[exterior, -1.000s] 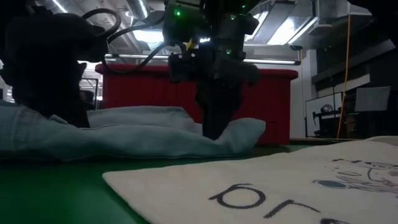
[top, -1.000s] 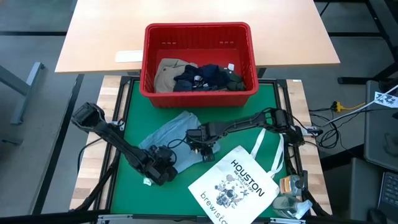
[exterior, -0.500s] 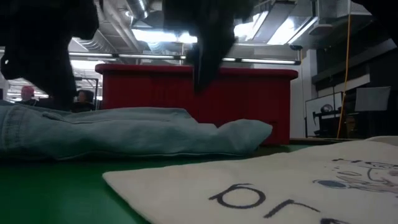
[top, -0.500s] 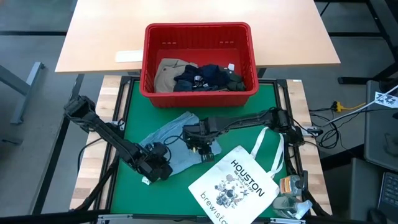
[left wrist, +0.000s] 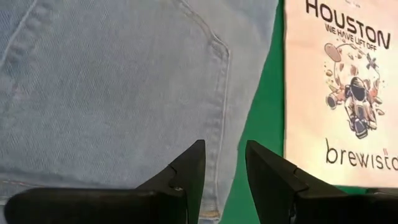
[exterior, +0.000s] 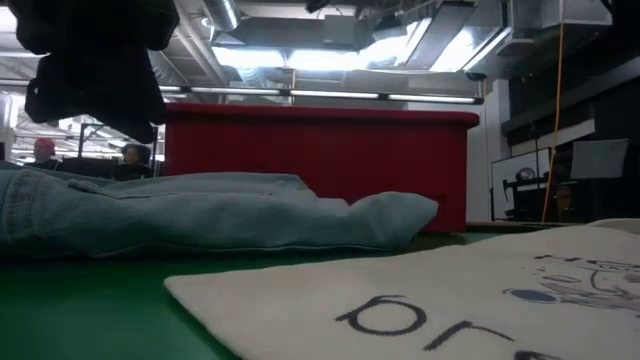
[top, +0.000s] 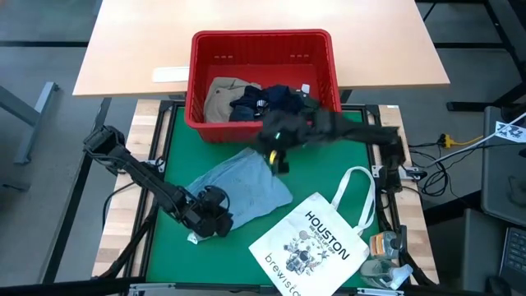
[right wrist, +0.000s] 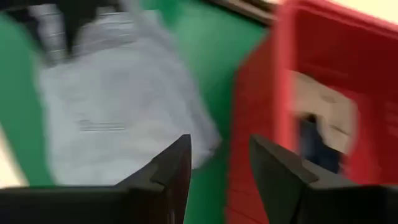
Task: Fold Laundry from Bin
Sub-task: Fold the dark blue boxer shorts
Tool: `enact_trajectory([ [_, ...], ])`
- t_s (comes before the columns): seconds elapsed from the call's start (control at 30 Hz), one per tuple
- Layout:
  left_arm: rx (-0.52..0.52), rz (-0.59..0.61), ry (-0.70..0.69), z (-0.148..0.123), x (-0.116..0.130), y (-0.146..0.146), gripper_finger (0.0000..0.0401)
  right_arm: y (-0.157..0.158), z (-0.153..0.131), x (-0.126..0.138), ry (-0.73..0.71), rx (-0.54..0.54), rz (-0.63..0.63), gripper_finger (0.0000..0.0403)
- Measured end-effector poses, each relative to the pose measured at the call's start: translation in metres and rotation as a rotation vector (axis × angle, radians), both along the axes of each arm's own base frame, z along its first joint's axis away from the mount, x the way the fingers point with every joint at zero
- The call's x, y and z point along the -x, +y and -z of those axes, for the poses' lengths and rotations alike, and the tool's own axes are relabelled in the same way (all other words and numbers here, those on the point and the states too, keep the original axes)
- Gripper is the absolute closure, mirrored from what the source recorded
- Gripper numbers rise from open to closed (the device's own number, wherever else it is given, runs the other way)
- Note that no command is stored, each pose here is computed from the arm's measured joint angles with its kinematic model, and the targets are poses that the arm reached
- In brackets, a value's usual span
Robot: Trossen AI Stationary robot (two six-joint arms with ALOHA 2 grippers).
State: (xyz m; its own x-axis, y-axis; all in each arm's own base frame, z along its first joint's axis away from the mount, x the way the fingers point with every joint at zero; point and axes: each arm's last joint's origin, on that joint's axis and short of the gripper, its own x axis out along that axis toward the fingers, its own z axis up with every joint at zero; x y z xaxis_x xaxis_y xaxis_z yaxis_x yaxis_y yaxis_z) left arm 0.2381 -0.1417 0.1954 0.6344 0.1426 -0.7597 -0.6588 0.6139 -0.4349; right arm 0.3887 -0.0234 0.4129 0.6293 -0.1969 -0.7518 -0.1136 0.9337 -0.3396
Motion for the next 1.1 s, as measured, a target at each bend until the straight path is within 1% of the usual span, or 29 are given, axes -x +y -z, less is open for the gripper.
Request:
enact_trajectory([
  [0.07,-0.016,-0.022,-0.003,0.0,-0.002,0.005,0.0291,-0.022,-0.009,0.01,-0.02,0.017,0.054,0.0242],
  [0.17,-0.077,-0.04,-0.016,-0.001,-0.006,0.012,0.0291,-0.062,-0.02,0.026,-0.051,0.03,0.153,0.0242],
  [0.27,-0.128,-0.068,-0.028,-0.001,-0.01,0.021,0.0291,-0.107,-0.023,0.04,-0.073,0.034,0.276,0.0242],
  [0.37,-0.164,-0.089,-0.026,-0.002,-0.014,0.03,0.0291,-0.151,-0.017,0.054,-0.058,0.028,0.405,0.0242],
  [0.43,-0.179,-0.093,-0.019,-0.002,-0.017,0.035,0.0291,-0.177,-0.014,0.066,-0.063,-0.009,0.49,0.0242],
  [0.53,-0.2,-0.096,-0.009,-0.002,-0.02,0.042,0.0291,-0.208,-0.005,0.079,-0.091,-0.113,0.568,0.0242],
  [0.57,-0.208,-0.096,-0.004,-0.002,-0.02,0.045,0.0291,-0.217,0.0,0.084,-0.089,-0.151,0.575,0.0242],
  [0.67,-0.223,-0.109,0.005,-0.002,-0.023,0.052,0.0291,-0.242,0.017,0.089,-0.089,-0.221,0.587,0.0242],
  [0.83,-0.229,-0.131,0.011,-0.002,-0.026,0.06,0.0291,-0.277,0.057,0.09,-0.046,-0.297,0.637,0.0242],
  [0.97,-0.229,-0.134,0.012,-0.002,-0.026,0.061,0.0291,-0.294,0.092,0.08,-0.003,-0.34,0.661,0.0242],
  [1.1,-0.227,-0.133,0.012,-0.002,-0.026,0.061,0.0291,-0.305,0.119,0.067,-0.003,-0.381,0.692,0.0242],
])
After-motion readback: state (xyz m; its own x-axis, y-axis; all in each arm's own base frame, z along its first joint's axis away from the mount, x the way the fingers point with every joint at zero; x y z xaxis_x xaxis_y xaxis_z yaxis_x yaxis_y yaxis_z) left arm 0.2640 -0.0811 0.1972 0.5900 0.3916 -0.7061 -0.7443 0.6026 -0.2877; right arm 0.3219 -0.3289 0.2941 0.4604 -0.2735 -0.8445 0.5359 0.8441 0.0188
